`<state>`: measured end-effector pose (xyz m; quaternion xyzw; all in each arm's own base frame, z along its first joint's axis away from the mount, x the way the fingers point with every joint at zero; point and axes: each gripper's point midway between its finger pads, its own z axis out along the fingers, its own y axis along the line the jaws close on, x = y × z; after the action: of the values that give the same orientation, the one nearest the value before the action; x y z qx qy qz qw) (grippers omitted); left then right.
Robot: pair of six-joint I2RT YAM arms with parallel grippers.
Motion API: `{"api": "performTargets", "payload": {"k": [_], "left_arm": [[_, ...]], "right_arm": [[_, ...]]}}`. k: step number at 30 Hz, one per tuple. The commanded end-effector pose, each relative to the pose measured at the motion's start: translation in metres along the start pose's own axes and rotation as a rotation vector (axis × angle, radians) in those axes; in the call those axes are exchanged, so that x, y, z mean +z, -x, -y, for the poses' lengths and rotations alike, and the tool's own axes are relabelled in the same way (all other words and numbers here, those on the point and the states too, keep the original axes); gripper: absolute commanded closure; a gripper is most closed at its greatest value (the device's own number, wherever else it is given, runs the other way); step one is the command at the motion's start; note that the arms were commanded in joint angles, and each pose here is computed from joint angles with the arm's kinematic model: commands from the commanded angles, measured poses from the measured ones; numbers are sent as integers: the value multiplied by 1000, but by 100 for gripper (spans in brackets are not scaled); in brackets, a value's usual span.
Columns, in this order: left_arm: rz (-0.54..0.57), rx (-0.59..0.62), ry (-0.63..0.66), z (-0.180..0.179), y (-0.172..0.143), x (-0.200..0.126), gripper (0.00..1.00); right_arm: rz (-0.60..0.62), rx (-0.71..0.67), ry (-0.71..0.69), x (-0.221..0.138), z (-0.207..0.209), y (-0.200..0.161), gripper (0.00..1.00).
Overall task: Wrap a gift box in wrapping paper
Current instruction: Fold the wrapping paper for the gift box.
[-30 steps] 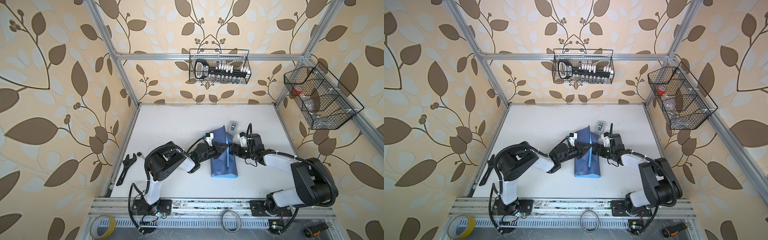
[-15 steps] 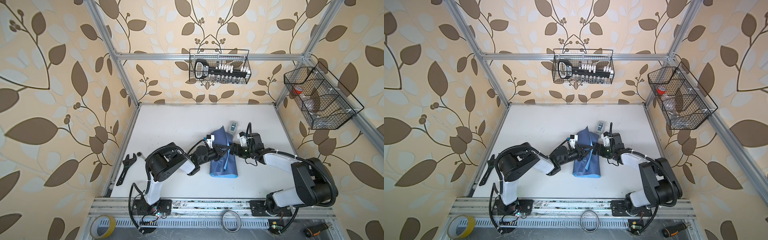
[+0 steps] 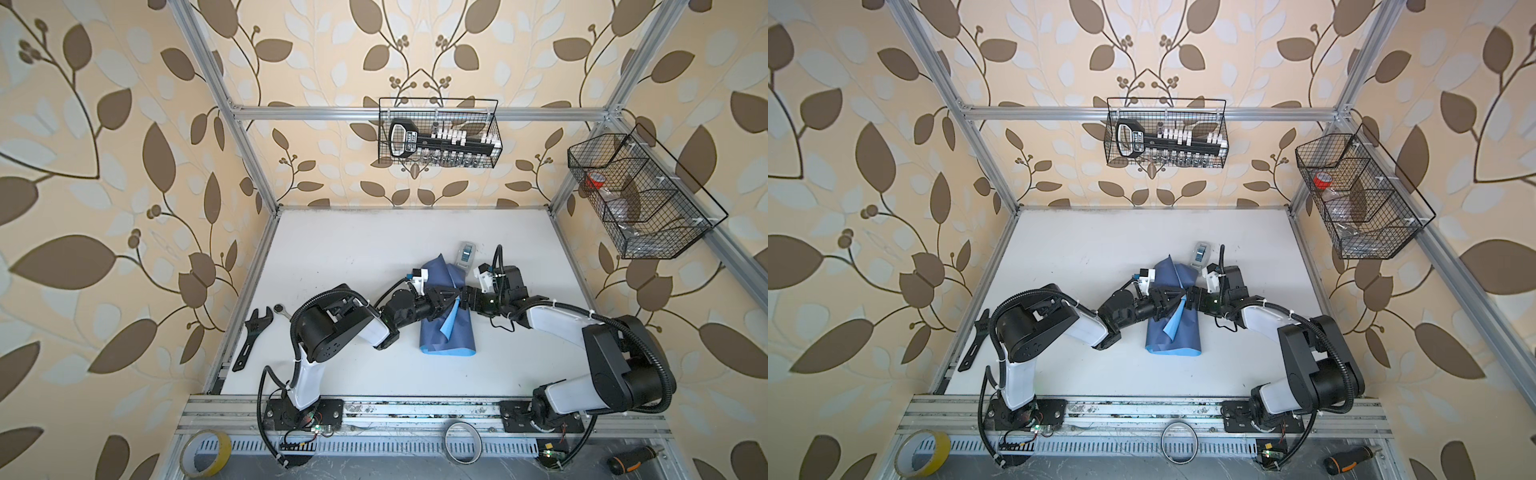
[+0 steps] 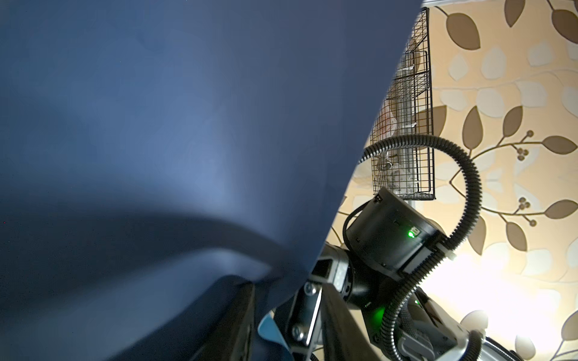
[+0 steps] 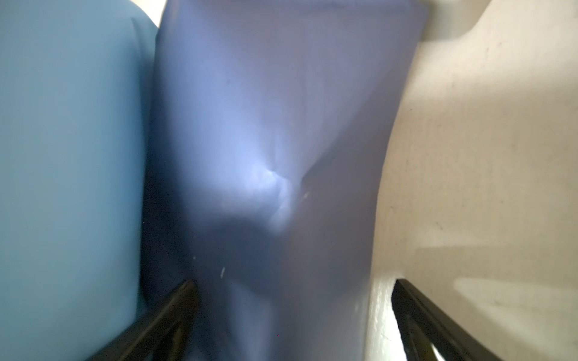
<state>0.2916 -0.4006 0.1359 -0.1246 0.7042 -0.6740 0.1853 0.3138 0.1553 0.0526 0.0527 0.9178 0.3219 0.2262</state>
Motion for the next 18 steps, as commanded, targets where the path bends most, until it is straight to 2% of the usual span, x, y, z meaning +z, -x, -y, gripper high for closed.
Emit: {"api": "performTargets", "payload": {"k": [1, 11, 18], "left_arm": [[-39, -52, 267, -79, -13, -12, 59], [-39, -63, 288, -88, -14, -14, 52], [-42, -62, 297, -91, -14, -14, 49]], "right_arm": [[-108, 23, -127, -2, 28, -31, 2], [-35, 0, -97, -22, 8, -1, 2], [30, -10, -167, -46, 16, 18, 2]]}}
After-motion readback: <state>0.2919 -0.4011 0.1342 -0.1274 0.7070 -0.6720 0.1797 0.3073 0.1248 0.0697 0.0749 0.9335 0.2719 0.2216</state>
